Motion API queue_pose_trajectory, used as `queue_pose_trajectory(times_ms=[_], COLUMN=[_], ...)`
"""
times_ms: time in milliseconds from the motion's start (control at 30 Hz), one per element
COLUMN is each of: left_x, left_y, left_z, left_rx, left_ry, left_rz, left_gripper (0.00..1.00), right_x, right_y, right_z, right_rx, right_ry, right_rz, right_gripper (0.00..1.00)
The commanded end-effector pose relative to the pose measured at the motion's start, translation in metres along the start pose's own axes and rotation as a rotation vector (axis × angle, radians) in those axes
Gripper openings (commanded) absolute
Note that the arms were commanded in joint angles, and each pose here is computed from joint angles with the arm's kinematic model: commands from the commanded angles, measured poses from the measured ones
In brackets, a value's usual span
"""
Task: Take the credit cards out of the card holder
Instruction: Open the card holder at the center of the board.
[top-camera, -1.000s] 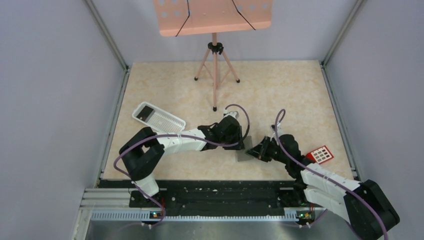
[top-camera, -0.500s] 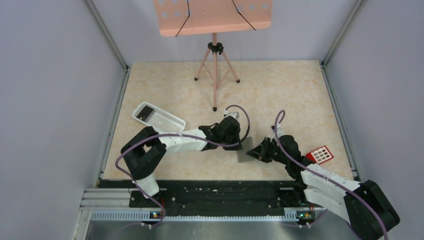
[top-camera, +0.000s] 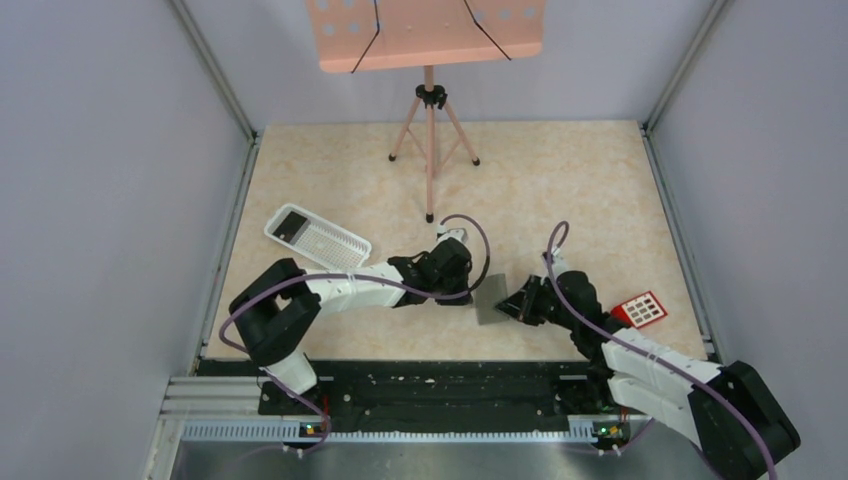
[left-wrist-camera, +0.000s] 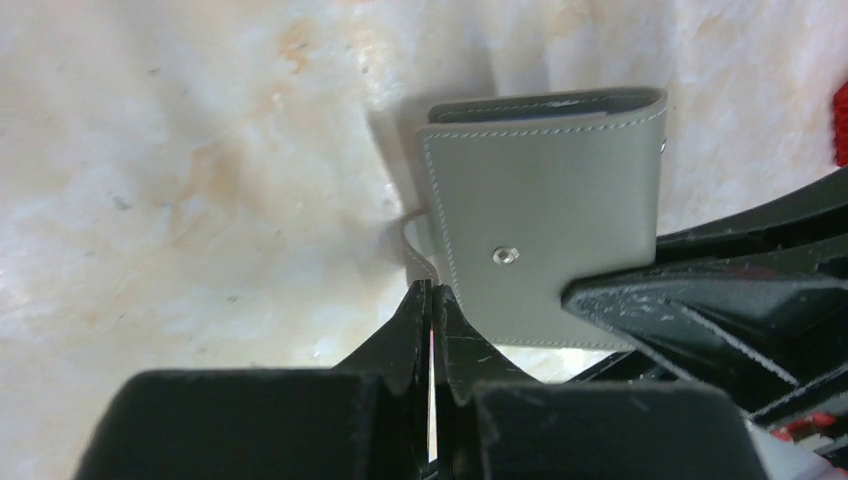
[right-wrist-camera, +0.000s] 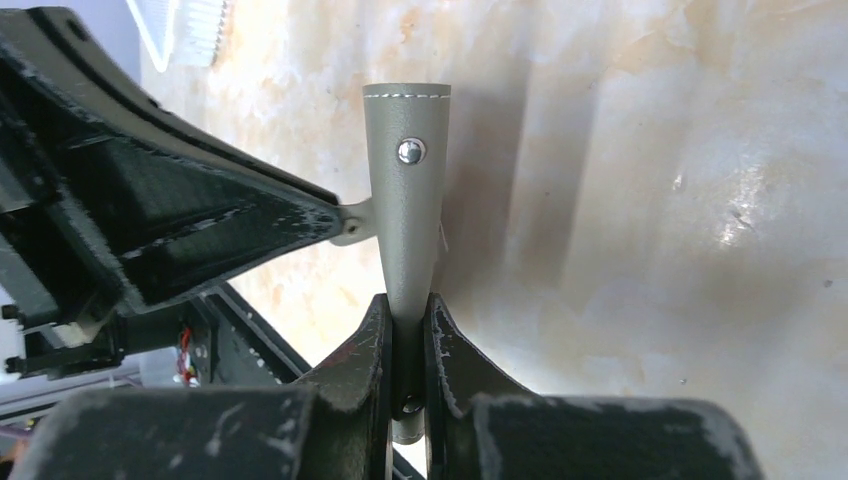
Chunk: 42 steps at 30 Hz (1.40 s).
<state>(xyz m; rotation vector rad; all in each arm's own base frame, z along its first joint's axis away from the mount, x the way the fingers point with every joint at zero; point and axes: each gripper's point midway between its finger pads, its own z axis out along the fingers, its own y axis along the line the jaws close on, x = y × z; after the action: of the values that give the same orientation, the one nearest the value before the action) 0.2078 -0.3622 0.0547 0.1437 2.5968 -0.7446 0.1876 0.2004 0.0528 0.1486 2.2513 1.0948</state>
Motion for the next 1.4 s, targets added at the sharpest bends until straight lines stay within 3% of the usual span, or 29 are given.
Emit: queue_pose_trajectory(times_ms=[0, 133, 200, 533, 800, 900, 1367], left_x=[0.003, 0.009, 0.010, 0.007, 0.011, 0.012, 0.013], left_y=[0.012, 0.007, 0.004, 0.003, 0.008, 0.009, 0.012], left_z=[-0.017, -0.024, -0.027, -0.047, -0.052, -0.053, -0.053], left_rx=[-0.021, 0.058, 0.089, 0.197, 0.229, 0.236, 0.236], left_ry=[-0.032, -0.036, -0.048, -0.146, -0.167, -0.173, -0.179], left_rz=[-0.003, -0.033, -0.044, -0.112, -0.138, -0.143, -0.145], left_gripper=[0.00, 0.00, 0.00, 0.00, 0.00, 0.00, 0.00], right_x=[-0.015, -0.026, -0.033, -0.026, -0.014, -0.007, 0.007], right_y=[0.004, 0.004, 0.006, 0.002, 0.024, 0.025, 0.023], right_z=[0.003, 0.001, -0.002, -0.006, 0.012, 0.017, 0.031], right_rx=[0.016, 0.076, 0.105, 0.263, 0.282, 0.295, 0.367], right_ry=[-0.037, -0.036, -0.037, 0.010, 0.023, 0.036, 0.053], right_rz=[-0.084, -0.117, -0.127, -0.199, -0.297, -0.320, -0.417], right_gripper=[0.12, 0.42, 0.52, 0.60, 0.83, 0.98, 0.98])
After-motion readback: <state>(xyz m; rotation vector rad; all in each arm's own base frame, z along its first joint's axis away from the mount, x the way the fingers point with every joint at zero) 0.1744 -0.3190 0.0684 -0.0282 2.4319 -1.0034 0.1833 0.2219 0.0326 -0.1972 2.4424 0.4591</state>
